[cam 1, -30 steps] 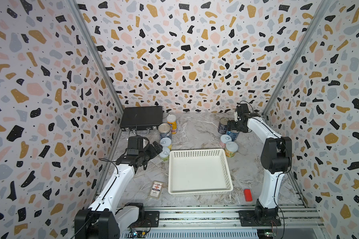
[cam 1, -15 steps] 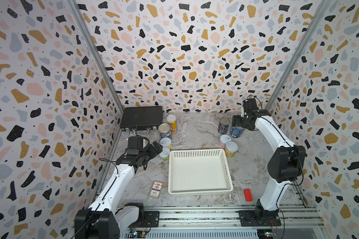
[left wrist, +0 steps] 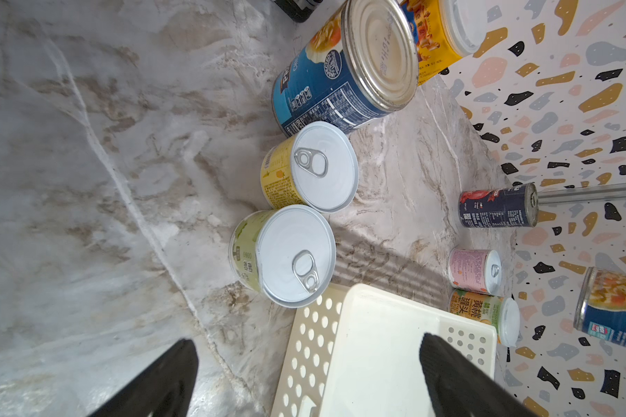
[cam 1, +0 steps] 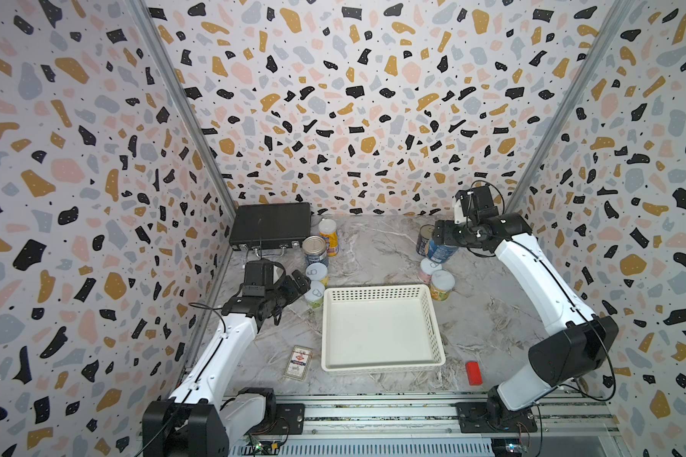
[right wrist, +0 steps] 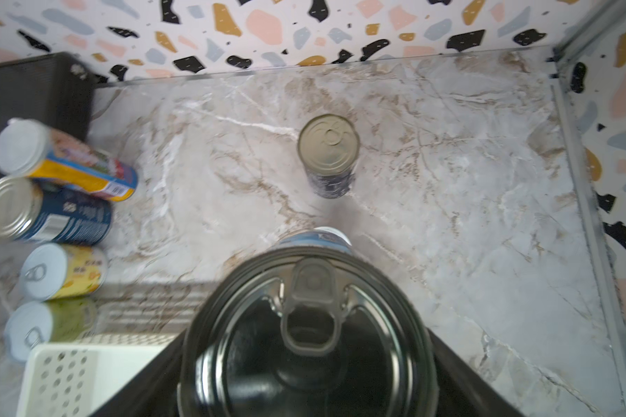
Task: Put the canned food in the basket
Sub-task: Place the canned food in the basket.
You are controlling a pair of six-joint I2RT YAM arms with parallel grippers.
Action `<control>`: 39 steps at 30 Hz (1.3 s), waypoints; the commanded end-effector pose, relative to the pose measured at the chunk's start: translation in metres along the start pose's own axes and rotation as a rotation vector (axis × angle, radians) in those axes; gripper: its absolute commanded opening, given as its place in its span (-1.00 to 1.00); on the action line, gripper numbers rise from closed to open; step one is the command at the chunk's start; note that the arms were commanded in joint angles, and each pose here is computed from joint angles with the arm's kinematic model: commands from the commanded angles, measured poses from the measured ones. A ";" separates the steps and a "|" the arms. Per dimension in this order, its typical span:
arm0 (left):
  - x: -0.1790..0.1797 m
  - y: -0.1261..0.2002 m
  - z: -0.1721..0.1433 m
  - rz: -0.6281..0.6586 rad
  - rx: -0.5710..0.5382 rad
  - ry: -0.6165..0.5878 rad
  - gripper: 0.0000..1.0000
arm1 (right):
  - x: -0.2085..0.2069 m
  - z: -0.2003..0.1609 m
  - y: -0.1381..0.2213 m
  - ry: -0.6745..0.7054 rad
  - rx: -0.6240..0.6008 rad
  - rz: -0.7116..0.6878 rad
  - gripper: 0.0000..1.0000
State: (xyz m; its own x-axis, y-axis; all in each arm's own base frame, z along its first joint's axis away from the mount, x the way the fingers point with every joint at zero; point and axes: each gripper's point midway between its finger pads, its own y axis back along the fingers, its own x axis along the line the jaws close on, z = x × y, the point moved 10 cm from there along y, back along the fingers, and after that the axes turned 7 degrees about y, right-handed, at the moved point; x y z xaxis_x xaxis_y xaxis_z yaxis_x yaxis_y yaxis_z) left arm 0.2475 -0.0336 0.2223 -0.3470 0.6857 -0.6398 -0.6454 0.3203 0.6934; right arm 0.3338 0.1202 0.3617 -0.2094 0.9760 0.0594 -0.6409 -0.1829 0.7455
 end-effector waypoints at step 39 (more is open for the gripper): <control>-0.006 0.009 0.007 -0.024 -0.050 -0.019 0.99 | 0.075 -0.097 0.027 0.274 -0.023 0.334 -0.77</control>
State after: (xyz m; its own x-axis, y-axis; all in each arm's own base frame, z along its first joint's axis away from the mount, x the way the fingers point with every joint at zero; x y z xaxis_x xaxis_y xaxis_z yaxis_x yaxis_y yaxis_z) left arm 0.2468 -0.0328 0.2230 -0.3491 0.6861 -0.6382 -0.6477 0.3155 0.6935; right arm 0.2196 0.1674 0.2927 -0.5707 0.8140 0.1087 -0.4050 -0.3942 0.8250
